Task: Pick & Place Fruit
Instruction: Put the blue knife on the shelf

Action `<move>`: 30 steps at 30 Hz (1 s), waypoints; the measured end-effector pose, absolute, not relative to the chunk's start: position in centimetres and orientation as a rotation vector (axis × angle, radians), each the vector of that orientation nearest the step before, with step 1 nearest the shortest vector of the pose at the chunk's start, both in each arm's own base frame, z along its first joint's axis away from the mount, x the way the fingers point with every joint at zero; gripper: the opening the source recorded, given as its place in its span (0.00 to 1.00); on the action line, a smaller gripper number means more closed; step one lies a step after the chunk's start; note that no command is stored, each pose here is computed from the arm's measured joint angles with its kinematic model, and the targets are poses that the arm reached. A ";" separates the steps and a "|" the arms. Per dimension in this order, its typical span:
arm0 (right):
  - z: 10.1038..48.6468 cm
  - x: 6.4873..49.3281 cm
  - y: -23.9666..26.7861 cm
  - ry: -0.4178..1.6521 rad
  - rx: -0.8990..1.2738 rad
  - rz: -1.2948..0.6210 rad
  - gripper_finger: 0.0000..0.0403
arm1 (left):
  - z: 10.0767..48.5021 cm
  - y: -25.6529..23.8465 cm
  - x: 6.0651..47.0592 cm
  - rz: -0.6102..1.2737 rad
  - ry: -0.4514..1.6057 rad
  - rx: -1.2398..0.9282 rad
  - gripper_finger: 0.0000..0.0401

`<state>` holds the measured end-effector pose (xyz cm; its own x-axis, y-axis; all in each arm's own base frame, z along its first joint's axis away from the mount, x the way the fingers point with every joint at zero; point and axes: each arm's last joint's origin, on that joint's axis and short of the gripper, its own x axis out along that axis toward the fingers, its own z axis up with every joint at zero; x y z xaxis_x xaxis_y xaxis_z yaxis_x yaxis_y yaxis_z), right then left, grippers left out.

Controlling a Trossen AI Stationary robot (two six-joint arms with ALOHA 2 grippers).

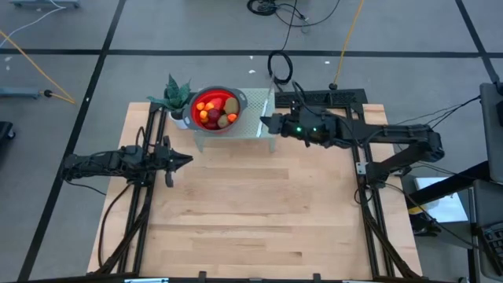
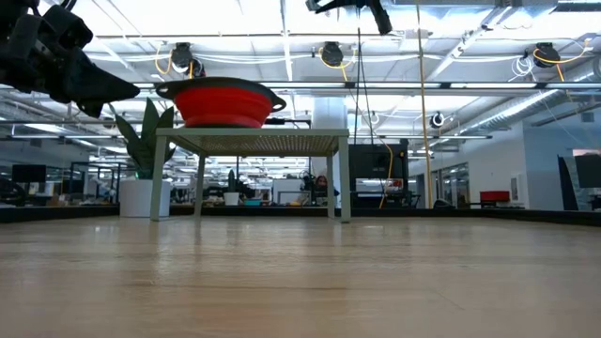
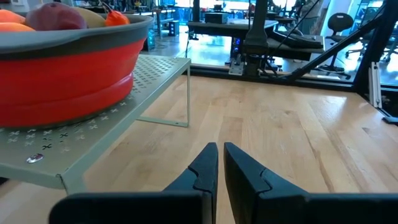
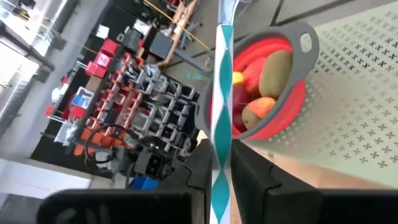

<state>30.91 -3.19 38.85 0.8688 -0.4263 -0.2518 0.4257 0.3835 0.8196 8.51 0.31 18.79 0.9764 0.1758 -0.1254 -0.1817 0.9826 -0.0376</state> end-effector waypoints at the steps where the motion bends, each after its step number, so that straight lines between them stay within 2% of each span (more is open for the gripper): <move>1: 38.8 31.0 -3.4 0.008 1.051 -0.538 0.08 | 18.8 0.3 8.5 0.181 0.122 -0.049 0.06; 15: 37.5 29.9 -7.3 0.116 1.141 -0.643 0.08 | 18.8 0.3 8.5 0.181 0.122 -0.049 0.06; 30: 38.8 30.4 -6.9 0.028 1.051 -0.543 0.08 | 18.8 0.3 8.5 0.181 0.122 -0.049 0.06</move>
